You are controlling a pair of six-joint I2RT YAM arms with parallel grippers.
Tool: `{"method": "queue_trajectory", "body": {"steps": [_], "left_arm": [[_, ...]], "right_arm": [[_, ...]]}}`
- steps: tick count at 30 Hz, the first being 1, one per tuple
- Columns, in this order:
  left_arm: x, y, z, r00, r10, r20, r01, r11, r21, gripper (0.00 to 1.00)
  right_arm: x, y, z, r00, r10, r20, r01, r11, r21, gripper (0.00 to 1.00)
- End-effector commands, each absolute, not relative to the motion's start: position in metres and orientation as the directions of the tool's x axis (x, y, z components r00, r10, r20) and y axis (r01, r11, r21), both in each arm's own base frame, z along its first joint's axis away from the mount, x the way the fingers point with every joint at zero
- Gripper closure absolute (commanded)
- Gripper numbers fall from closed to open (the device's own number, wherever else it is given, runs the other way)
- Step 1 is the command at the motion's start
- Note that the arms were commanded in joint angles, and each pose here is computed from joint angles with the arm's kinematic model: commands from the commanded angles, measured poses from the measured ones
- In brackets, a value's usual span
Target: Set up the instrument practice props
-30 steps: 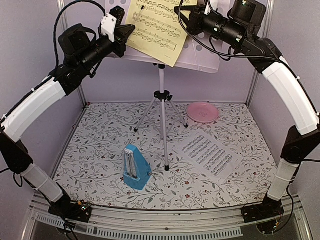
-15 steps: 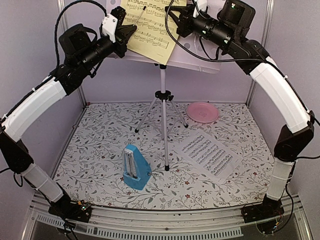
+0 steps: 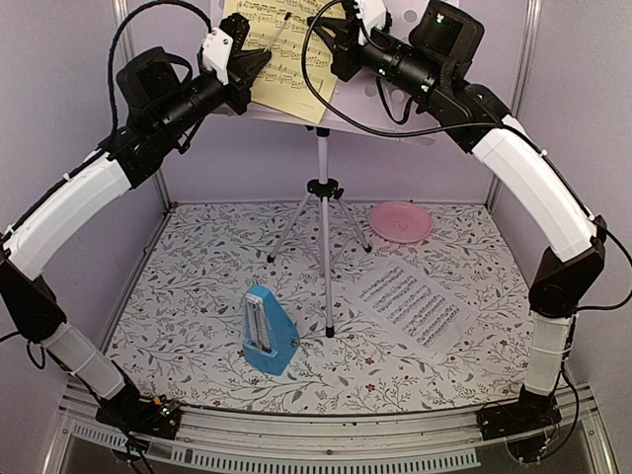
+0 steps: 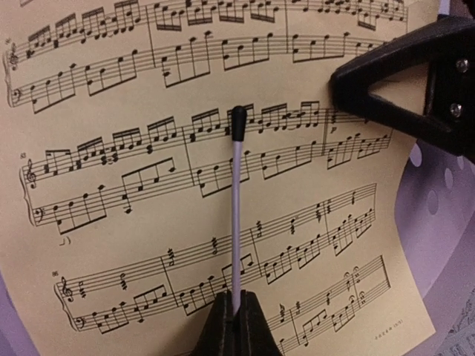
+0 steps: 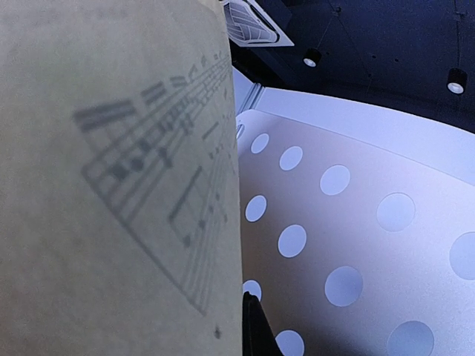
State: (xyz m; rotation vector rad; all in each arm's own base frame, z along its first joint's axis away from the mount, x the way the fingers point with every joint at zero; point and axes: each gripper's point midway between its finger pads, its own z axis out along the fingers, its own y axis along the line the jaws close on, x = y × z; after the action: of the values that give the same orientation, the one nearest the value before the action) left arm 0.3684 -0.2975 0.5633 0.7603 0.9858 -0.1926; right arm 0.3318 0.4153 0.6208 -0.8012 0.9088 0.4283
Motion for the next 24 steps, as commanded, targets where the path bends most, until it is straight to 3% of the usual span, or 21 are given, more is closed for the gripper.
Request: {"method": "queue_trajectory", "body": {"steps": [1,14,18,24], "left_arm": [[0.359,-0.304,0.57,0.581,0.163,-0.797,0.493,0.709,0.504,1.0],[0.357,-0.304,0.567,0.584,0.165,-0.795,0.499,0.699,0.512,1.0],[0.356,-0.303,0.568,0.585,0.165,-0.794,0.497,0.702,0.511,1.0],[0.354,-0.296,0.572,0.588,0.166,-0.792,0.476,0.72,0.505,0.95]], "right_arm": [[0.326,0.422,0.631,0.623,0.035,-0.782,-0.614,0.64,-0.461,1.0],[0.326,0.437,0.624,0.657,0.049,-0.752,-0.615,0.611,-0.498,1.0],[0.328,0.435,0.625,0.655,0.049,-0.754,-0.609,0.624,-0.489,0.85],[0.333,0.424,0.634,0.652,0.044,-0.757,-0.577,0.676,-0.458,0.82]]}}
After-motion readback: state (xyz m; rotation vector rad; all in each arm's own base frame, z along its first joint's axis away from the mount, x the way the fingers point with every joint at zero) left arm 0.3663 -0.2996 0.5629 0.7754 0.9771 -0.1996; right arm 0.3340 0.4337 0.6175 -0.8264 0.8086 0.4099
